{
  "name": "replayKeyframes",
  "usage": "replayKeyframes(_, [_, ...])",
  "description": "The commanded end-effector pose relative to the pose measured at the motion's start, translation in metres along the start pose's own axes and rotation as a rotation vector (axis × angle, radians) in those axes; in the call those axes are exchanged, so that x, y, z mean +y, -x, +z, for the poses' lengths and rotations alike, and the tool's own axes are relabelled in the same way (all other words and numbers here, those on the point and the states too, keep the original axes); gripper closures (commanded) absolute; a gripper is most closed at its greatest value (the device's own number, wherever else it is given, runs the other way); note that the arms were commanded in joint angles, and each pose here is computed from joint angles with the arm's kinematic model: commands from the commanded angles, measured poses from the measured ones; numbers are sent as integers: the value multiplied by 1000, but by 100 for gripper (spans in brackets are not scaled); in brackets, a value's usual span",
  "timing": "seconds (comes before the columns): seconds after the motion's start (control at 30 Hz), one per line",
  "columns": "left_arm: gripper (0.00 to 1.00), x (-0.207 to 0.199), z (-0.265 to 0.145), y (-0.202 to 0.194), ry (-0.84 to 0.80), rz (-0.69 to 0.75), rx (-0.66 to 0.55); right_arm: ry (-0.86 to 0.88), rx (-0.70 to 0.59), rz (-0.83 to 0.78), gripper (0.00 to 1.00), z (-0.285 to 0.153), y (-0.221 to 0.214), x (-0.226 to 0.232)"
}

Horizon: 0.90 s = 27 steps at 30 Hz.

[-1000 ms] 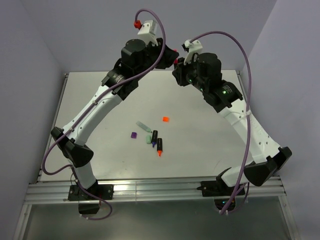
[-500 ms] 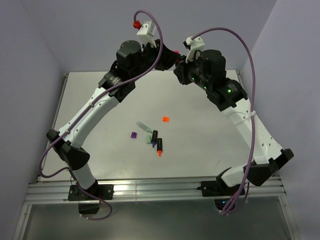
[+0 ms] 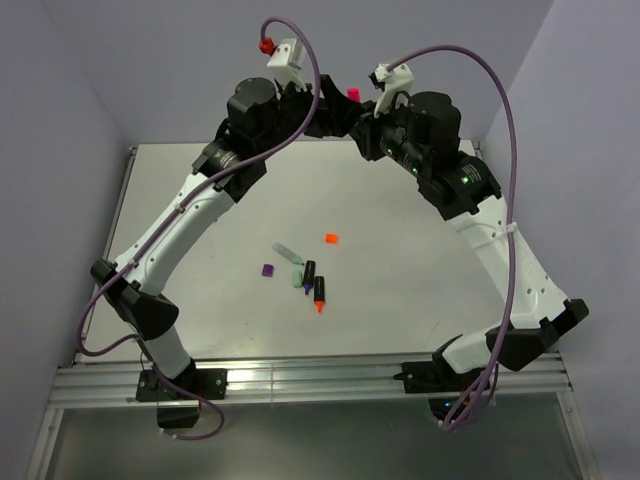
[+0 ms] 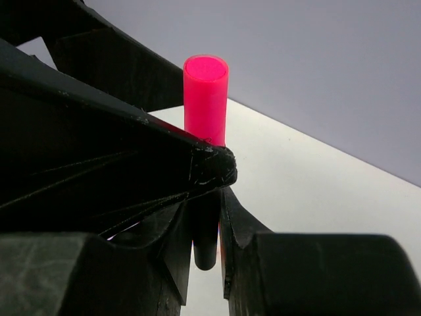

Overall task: Insert the pens into the pen caps
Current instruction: Insert the pen cap onto the pen, then press the pen cap onto the pen.

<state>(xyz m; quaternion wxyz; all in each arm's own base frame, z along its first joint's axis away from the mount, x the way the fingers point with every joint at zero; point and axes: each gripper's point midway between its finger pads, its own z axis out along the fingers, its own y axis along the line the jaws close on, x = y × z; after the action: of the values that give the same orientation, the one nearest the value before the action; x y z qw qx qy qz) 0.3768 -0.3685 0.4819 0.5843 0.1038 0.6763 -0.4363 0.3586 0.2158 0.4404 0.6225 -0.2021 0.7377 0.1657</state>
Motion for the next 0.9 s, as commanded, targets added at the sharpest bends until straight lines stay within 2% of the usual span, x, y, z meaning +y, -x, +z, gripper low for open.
replayKeyframes(0.0, [12, -5, -10, 18, -24, -11, -12, 11, -160, -7, 100, -12, 48, 3])
replayKeyframes(0.17, [8, 9, -18, 19, -26, -55, 6, -24, -162, -37, 100, -14, 48, -4])
replayKeyframes(0.27, [6, 6, -27, 15, -83, -61, 36, -24, -168, -35, 100, -14, 51, -6])
replayKeyframes(0.4, [2, -9, -45, 15, -205, -78, 79, -19, -155, -19, 100, -9, 46, -7])
replayKeyframes(0.53, [1, -23, -61, 31, -293, -93, 62, 17, -100, -8, 100, -1, 22, 0])
replayKeyframes(0.63, [0, -34, -72, 41, -347, -65, 52, 27, -70, -10, 100, 3, 7, 2])
replayKeyframes(0.73, [1, -30, -82, 44, -334, -10, 48, 34, -68, -21, 100, 1, 6, 3])
replayKeyframes(0.77, [8, -27, -85, 44, -325, 15, 48, 43, -74, -21, 100, -1, 8, 3])
replayKeyframes(0.8, [14, -24, -90, 47, -328, 111, 35, 105, -80, -27, 100, -4, 10, 13])
replayKeyframes(0.83, [19, -8, -94, 46, -282, 145, 54, 139, -84, -28, 100, -7, 11, 17])
replayKeyframes(0.87, [29, -4, -99, 50, -278, 198, 49, 185, -98, -30, 100, -15, 15, 24])
